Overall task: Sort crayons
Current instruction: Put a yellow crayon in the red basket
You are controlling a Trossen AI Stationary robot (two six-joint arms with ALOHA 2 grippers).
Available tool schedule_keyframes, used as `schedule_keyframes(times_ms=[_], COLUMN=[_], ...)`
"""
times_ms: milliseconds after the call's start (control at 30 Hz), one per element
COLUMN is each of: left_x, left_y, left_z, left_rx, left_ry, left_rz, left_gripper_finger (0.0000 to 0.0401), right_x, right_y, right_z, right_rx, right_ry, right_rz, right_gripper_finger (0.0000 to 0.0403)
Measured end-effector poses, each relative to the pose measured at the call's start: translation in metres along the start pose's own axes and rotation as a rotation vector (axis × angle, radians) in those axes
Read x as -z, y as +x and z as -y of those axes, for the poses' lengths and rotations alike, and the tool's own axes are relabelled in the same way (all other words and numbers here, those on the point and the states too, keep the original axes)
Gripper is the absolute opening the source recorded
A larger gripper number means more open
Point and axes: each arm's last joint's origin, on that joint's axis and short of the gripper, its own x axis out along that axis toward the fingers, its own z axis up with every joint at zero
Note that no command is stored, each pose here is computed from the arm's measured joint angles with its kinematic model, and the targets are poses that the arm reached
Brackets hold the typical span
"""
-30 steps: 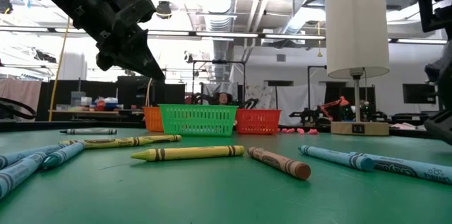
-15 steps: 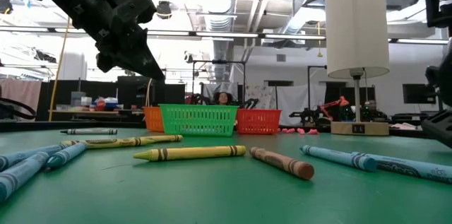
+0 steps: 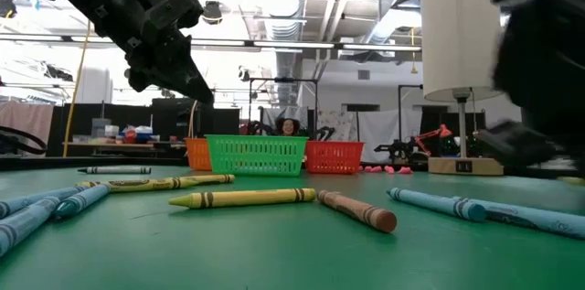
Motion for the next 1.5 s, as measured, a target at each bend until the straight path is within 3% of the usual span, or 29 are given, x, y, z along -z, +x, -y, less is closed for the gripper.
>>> schedule_keyframes(times_ms=[233, 400, 633, 867, 1133, 1333, 1500], left_x=[0.001, -0.003, -0.026, -0.046, -0.045, -0.044, -0.044], left_y=[0.000, -0.005, -0.037, -0.072, -0.085, -0.083, -0.084], left_z=[0.001, 0.003, -0.004, -0.026, -0.050, -0.052, -0.052], left_rx=[0.026, 0.118, 0.213, 0.200, 0.090, 0.067, 0.076], left_ry=[0.017, 0.002, -0.022, -0.025, -0.030, -0.017, -0.027], left_rz=[-0.018, -0.045, 0.070, 0.211, 0.187, 0.168, 0.169], left_gripper_finger=[0.0000, 0.0000, 0.0000, 0.0000, 0.0000, 0.0000, 0.0000], right_x=[-0.027, -0.057, -0.118, -0.201, -0.284, -0.324, -0.342], right_y=[-0.027, -0.045, -0.057, -0.042, -0.004, 0.019, 0.032], right_z=[-0.028, -0.049, -0.086, -0.116, -0.128, -0.124, -0.120], right_rx=[-0.204, -0.304, -0.337, -0.328, -0.455, -0.584, -0.665], right_ry=[-0.032, -0.098, -0.333, -0.526, -0.606, -0.570, -0.532], right_rz=[0.151, 0.277, 0.377, 0.406, 0.328, 0.252, 0.194], right_gripper_finger=[0.0004, 0.0004, 0.0004, 0.0004, 0.0003, 0.0003, 0.0014])
